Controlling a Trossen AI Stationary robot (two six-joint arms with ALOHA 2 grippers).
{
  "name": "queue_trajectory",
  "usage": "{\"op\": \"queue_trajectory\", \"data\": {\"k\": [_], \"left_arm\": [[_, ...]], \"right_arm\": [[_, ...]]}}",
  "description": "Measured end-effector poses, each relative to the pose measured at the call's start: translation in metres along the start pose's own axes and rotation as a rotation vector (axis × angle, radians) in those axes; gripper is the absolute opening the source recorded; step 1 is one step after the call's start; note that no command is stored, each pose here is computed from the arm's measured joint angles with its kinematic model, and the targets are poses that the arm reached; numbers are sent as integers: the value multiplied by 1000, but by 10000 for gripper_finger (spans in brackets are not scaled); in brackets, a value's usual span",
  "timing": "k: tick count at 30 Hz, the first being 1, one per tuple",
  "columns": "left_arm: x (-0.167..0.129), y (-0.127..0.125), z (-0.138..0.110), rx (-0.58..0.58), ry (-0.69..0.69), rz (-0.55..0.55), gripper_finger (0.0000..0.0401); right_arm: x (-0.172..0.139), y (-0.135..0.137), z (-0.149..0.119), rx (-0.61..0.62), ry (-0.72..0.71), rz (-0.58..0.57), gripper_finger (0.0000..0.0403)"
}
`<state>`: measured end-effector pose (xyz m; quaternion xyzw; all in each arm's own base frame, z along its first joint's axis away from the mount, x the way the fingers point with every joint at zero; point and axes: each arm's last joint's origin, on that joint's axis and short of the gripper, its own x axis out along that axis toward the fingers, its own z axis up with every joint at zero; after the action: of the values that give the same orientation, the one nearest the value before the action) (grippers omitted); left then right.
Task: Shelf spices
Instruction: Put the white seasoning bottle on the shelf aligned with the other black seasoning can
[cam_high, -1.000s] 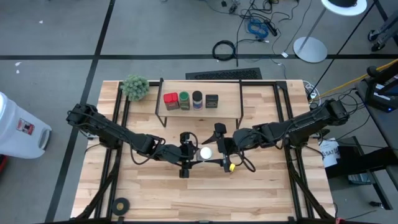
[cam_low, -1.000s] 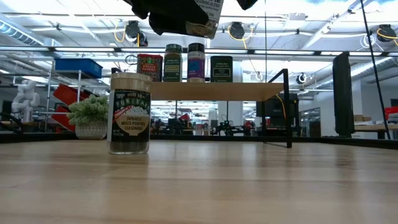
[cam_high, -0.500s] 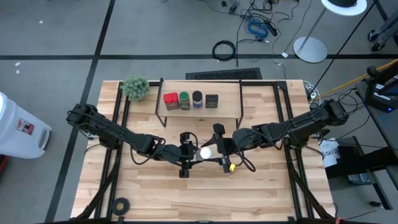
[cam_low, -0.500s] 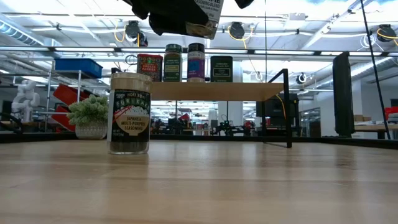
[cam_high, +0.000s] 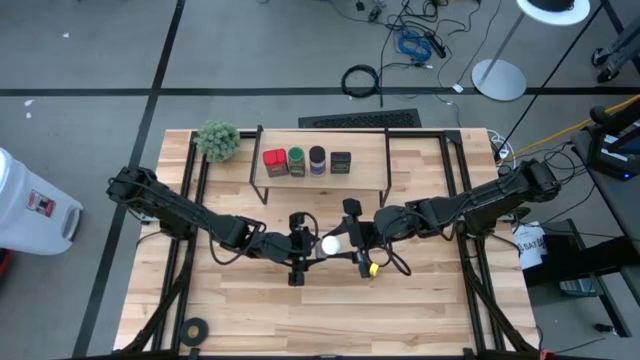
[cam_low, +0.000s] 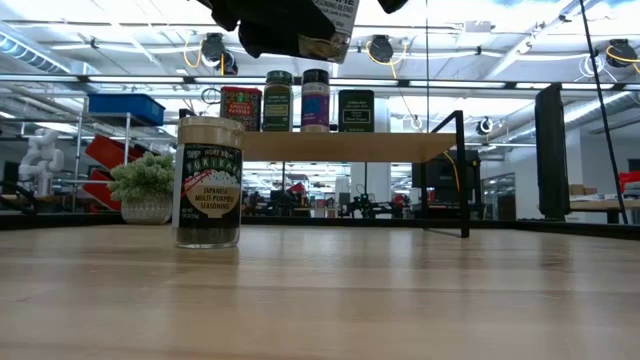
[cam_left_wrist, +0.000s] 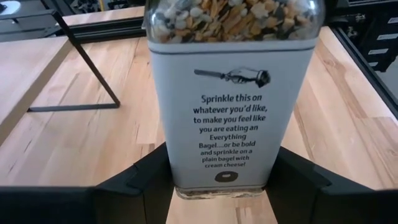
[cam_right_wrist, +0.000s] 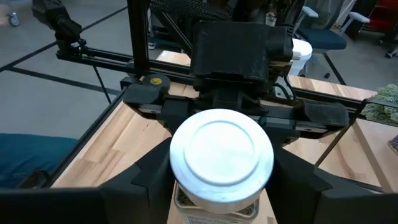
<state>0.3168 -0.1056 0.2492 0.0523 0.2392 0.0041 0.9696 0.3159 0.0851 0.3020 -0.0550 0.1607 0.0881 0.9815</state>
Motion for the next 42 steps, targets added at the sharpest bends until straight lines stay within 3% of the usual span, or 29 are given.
{"op": "queue_trajectory", "data": {"k": [12,23,31,42], "left_arm": [[-5,-7,0,-36,-16,118,298],[-6,-6,-7,-33,47,127,302],[-6,-6,-7,-29,49,127,302],[-6,-6,-7,-23,49,127,302]], "right_arm": [[-34,-15,11,-14,20,-72,195],[-94,-50,17,-24,67,-195,198],[-120,-84,12,-39,126,-328,200],[-141,-141,-6,3,172,-292,200]]}}
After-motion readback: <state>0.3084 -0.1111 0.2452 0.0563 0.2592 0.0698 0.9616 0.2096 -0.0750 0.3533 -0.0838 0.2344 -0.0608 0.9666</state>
